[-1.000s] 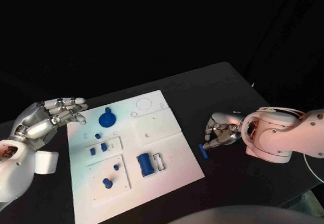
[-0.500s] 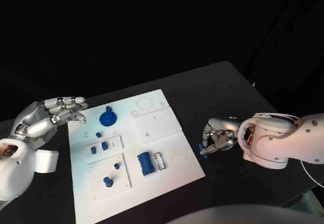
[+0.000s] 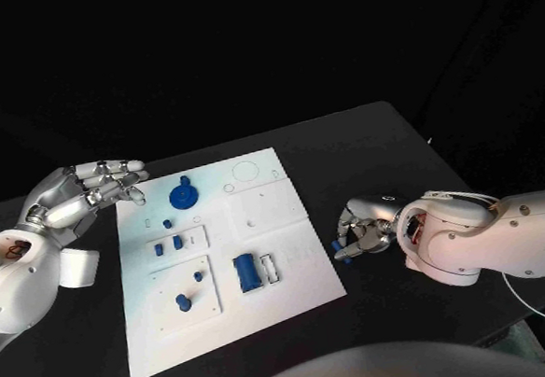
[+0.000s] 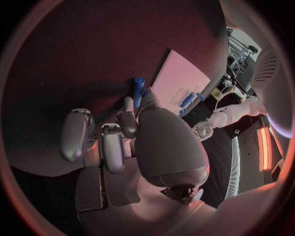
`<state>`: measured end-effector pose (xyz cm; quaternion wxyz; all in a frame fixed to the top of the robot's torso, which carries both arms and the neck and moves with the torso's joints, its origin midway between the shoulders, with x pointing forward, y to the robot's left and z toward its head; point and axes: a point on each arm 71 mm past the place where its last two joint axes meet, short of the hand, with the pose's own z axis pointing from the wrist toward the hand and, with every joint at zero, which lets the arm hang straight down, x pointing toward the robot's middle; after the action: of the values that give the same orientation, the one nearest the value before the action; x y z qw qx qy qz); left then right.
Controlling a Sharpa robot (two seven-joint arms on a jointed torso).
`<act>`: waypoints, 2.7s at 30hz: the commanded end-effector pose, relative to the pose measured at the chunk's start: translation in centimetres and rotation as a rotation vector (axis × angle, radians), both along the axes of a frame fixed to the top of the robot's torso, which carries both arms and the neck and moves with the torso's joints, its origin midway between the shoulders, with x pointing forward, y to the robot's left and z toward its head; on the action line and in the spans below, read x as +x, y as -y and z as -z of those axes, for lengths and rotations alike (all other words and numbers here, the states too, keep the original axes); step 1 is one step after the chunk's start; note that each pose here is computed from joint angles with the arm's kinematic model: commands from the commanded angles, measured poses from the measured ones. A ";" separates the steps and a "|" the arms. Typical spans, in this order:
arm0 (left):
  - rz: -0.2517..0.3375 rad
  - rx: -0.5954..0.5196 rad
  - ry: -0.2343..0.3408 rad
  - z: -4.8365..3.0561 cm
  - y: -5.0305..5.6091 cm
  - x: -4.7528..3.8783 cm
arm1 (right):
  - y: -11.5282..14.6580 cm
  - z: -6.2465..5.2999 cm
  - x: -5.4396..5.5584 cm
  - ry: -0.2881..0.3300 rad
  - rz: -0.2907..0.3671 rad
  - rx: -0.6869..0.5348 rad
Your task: Assemble the parts on the task board
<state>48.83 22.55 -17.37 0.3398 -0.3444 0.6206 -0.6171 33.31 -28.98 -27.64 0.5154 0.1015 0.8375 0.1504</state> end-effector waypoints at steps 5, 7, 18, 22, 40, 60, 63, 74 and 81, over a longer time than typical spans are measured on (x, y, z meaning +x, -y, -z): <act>0.018 -0.011 -0.001 -0.09 0.2 -0.12 | -0.3 1.4 -0.6 -0.060 -0.050 -0.072; 0.018 -0.011 -0.001 -0.09 0.2 -0.12 | -0.4 1.4 -0.6 -0.061 -0.056 -0.081; 0.021 -0.010 -0.003 -0.08 0.2 -0.15 | -0.2 1.6 -0.5 -0.060 -0.069 -0.127; 0.022 -0.009 -0.003 -0.07 0.2 -0.15 | -0.2 1.7 -0.4 -0.061 -0.071 -0.141; 0.023 -0.007 -0.001 -0.07 0.2 -0.13 | 0.1 0.8 0.2 -0.018 -0.033 -0.136; 0.027 -0.009 0.000 -0.06 0.5 -0.09 | -0.2 -3.3 1.8 0.068 0.023 -0.029; 0.028 -0.009 0.000 -0.06 0.5 -0.10 | -0.9 -3.4 1.8 0.067 0.023 0.011; 0.032 -0.011 0.000 -0.07 0.6 -0.14 | -4.3 -3.0 2.0 0.039 0.004 0.132; 0.034 -0.012 0.000 -0.09 0.6 -0.17 | -6.5 -2.0 2.0 0.007 -0.011 0.181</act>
<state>48.78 22.23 -17.40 0.3345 -0.3416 0.6229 -0.6192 35.36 -22.61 -25.45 0.5126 0.1236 0.8210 0.2188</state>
